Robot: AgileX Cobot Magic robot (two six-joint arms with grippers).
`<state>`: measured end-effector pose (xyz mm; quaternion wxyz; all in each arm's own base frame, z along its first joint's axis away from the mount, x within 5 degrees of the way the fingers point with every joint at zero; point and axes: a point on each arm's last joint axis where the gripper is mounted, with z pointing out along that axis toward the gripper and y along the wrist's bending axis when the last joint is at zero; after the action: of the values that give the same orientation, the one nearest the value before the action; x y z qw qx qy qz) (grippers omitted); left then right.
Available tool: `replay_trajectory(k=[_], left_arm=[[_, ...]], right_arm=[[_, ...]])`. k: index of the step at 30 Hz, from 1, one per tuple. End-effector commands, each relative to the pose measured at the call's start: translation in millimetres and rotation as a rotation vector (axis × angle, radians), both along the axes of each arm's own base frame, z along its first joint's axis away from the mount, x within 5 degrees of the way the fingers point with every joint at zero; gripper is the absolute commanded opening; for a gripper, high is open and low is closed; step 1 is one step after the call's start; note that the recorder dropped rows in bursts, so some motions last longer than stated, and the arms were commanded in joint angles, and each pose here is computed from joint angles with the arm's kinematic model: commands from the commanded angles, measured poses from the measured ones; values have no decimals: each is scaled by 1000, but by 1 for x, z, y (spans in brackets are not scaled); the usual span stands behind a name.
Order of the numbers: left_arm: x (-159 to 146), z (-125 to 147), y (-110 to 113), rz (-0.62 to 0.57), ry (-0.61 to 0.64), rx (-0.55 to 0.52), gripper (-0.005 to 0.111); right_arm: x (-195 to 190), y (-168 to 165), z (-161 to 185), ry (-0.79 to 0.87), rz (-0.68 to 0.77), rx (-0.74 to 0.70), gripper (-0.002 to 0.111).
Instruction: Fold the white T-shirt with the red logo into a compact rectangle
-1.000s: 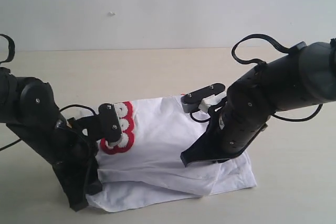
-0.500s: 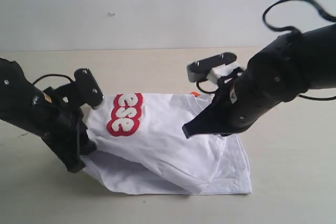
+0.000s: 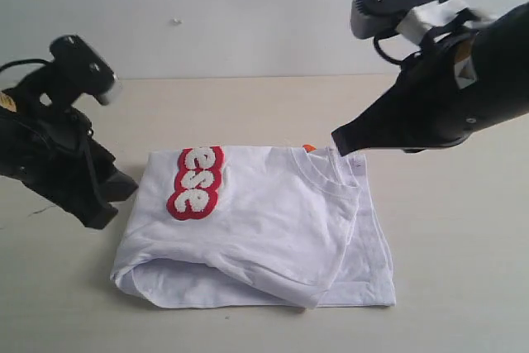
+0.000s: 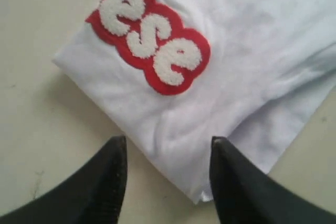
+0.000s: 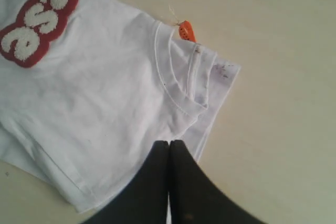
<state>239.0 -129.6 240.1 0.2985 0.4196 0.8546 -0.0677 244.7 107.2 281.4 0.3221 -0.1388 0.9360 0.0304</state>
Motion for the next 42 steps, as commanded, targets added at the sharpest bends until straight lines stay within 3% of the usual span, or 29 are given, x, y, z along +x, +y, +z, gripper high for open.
replay_trajectory(k=[1, 5, 12, 21, 30, 42], left_arm=[[-16, 26, 8, 128, 1, -120, 31], [-37, 37, 18, 145, -57, -172, 0], [-78, 49, 41, 263, -199, -360, 0], [-126, 31, 68, 355, -308, -539, 0], [-151, 15, 83, 403, -420, -683, 0], [-156, 11, 87, 400, -461, -706, 0]], right_arm=[[-26, -16, 22, -97, 0, 20, 0], [-51, -28, 27, -181, 14, 41, 0], [-96, -51, 29, -308, 26, 72, 0], [-132, -68, 15, -380, 26, 106, 0], [-151, -76, -2, -441, 41, 131, 0], [-162, -81, -4, -470, 28, 161, 0]])
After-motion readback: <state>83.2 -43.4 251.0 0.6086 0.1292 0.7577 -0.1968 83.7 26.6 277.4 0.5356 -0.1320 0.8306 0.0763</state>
